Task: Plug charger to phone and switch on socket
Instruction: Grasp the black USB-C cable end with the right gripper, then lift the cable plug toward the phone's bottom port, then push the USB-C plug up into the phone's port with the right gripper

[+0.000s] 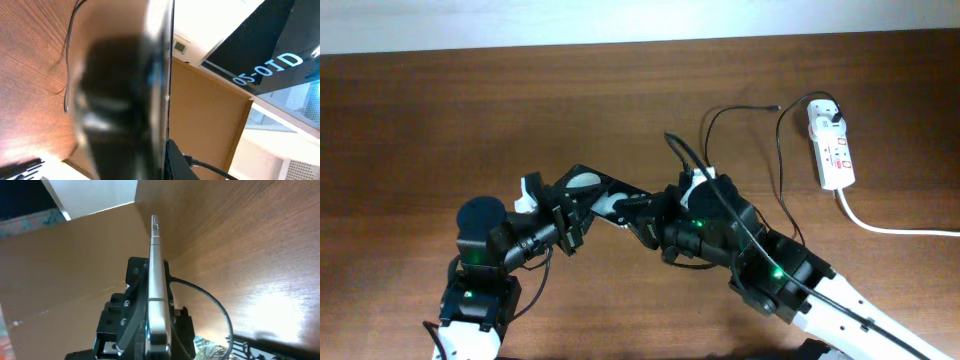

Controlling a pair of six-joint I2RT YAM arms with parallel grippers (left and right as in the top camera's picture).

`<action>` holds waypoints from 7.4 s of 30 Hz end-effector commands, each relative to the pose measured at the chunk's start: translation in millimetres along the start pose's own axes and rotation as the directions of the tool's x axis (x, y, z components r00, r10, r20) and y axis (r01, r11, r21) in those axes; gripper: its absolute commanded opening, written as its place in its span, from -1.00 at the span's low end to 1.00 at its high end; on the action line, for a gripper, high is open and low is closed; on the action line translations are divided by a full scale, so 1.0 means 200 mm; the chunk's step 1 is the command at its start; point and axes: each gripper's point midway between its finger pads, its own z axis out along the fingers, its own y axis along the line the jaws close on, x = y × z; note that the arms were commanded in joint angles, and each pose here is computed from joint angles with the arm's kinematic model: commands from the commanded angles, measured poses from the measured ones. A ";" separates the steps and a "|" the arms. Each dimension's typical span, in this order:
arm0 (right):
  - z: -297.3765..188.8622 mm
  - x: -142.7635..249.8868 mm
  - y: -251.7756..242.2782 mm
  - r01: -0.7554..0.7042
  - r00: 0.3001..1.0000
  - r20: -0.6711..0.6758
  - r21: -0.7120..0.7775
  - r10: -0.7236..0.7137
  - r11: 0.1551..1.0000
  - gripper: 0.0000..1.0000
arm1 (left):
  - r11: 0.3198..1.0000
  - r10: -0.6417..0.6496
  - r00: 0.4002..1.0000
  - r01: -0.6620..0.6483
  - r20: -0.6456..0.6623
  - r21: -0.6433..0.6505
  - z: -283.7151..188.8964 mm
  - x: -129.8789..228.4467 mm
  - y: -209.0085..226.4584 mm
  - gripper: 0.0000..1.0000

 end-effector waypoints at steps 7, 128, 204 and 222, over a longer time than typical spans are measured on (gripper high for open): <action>-0.02 0.02 -0.02 0.060 0.998 -0.016 0.026 -0.059 0.998 -0.18 | 0.993 0.112 0.988 -0.116 0.110 0.026 -0.01 -0.08 -0.05 -1.00; -0.40 -0.59 -0.05 0.762 0.643 -0.454 0.299 -0.617 0.574 -0.92 | 0.823 0.538 0.761 -0.567 -0.363 0.032 0.38 -0.26 0.26 -1.00; -0.05 -0.25 -0.49 0.867 0.485 -0.433 0.348 -0.759 0.356 -0.92 | 0.884 0.431 0.743 -0.460 -0.512 0.077 0.31 -0.12 0.26 -1.00; -0.07 -0.09 -0.53 0.865 0.498 -0.524 0.237 -0.691 0.443 -0.48 | 0.866 0.466 0.742 -0.494 -0.481 0.078 0.33 -0.15 0.26 -1.00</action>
